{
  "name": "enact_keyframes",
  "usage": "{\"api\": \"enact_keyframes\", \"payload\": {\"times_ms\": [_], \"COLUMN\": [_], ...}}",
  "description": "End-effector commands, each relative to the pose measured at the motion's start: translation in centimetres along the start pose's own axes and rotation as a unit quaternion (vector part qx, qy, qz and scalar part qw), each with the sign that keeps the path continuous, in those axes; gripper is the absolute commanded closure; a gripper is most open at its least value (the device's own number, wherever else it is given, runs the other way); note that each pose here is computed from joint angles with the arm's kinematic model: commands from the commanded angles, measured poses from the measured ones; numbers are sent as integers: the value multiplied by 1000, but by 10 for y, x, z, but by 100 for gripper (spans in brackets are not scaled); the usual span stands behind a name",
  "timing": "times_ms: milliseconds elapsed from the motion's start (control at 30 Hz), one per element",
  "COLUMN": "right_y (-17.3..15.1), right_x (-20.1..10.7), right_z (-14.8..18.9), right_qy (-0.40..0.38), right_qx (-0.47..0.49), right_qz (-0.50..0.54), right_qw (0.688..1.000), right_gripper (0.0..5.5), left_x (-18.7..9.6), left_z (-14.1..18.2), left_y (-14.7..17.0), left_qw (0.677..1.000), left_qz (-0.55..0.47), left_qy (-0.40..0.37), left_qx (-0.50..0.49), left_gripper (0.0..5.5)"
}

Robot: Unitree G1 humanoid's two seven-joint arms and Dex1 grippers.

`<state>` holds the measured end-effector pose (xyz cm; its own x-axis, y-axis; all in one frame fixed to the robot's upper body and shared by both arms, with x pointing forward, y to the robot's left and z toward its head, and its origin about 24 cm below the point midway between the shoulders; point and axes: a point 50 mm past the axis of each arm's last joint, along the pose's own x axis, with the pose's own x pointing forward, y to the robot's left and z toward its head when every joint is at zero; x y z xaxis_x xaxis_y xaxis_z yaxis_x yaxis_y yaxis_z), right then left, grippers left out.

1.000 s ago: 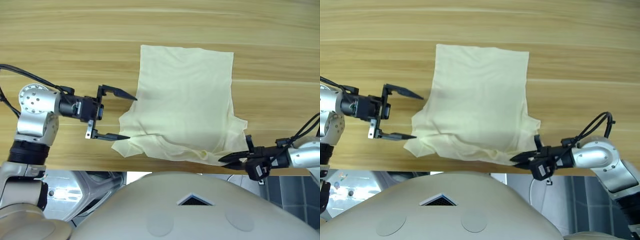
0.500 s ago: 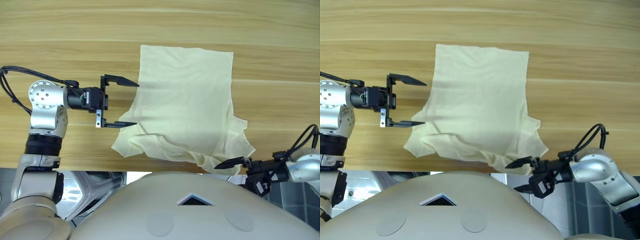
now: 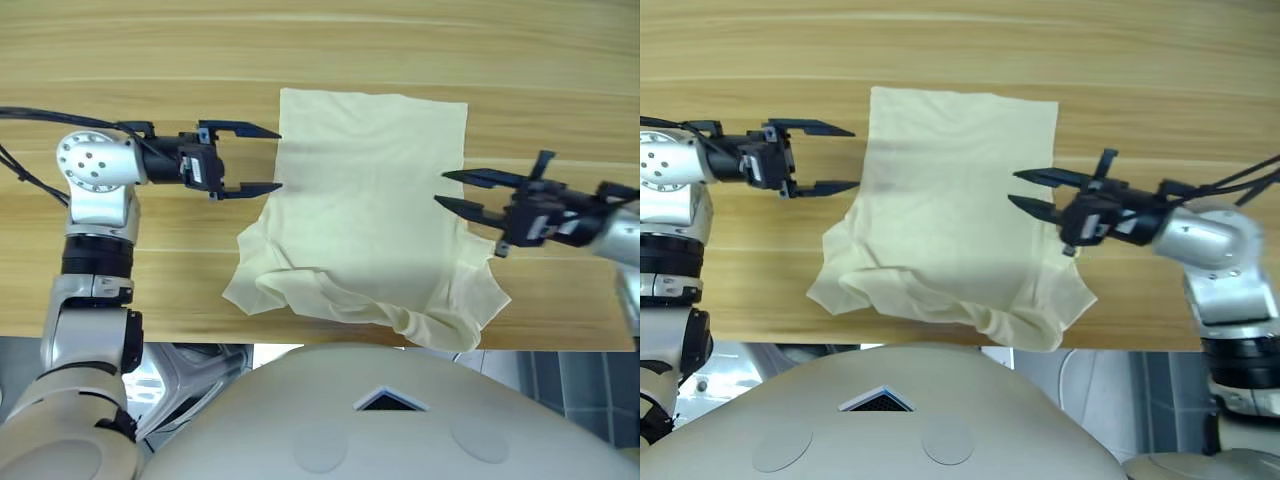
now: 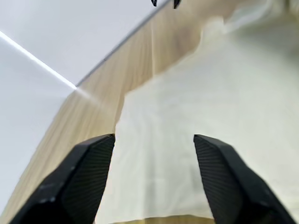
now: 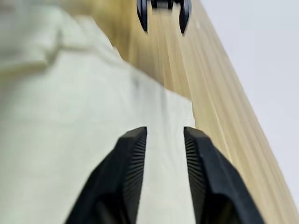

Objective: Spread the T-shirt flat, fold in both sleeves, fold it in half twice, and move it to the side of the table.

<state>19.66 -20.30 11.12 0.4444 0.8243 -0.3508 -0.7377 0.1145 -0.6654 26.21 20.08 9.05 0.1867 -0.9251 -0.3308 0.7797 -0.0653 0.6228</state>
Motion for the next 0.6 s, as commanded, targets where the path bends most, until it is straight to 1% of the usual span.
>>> {"api": "enact_keyframes", "payload": {"times_ms": [33, 133, 167, 333, 433, 467, 533, 600], "right_y": [7, 14, 16, 24, 29, 31, 38, 47], "right_x": [29, 43, 45, 48, 43, 40, 35, 34], "right_z": [-14, -18, -19, -21, -21, -20, -24, -29], "right_qy": [36, 44, 44, 48, 45, 45, 56, 69], "right_qx": [-28, -41, -42, -48, -46, -44, -44, -41], "right_qz": [11, 31, 36, 73, 98, 110, 142, 175], "right_qw": [999, 998, 997, 995, 993, 992, 987, 981], "right_gripper": [490, 546, 550, 550, 550, 550, 550, 550], "left_x": [14, 26, 29, 39, 42, 43, 44, 45], "left_z": [-6, -12, -14, -20, -20, -20, -21, -22], "left_y": [-2, -13, -15, -26, -29, -29, -31, -32], "left_qw": [997, 993, 992, 987, 987, 987, 987, 986], "left_qz": [-41, -81, -87, -124, -130, -130, -133, -138], "left_qy": [42, 56, 58, 62, 57, 56, 56, 57], "left_qx": [56, 71, 74, 77, 76, 77, 77, 77], "left_gripper": [298, 350, 372, 444, 499, 509, 545, 548]}}
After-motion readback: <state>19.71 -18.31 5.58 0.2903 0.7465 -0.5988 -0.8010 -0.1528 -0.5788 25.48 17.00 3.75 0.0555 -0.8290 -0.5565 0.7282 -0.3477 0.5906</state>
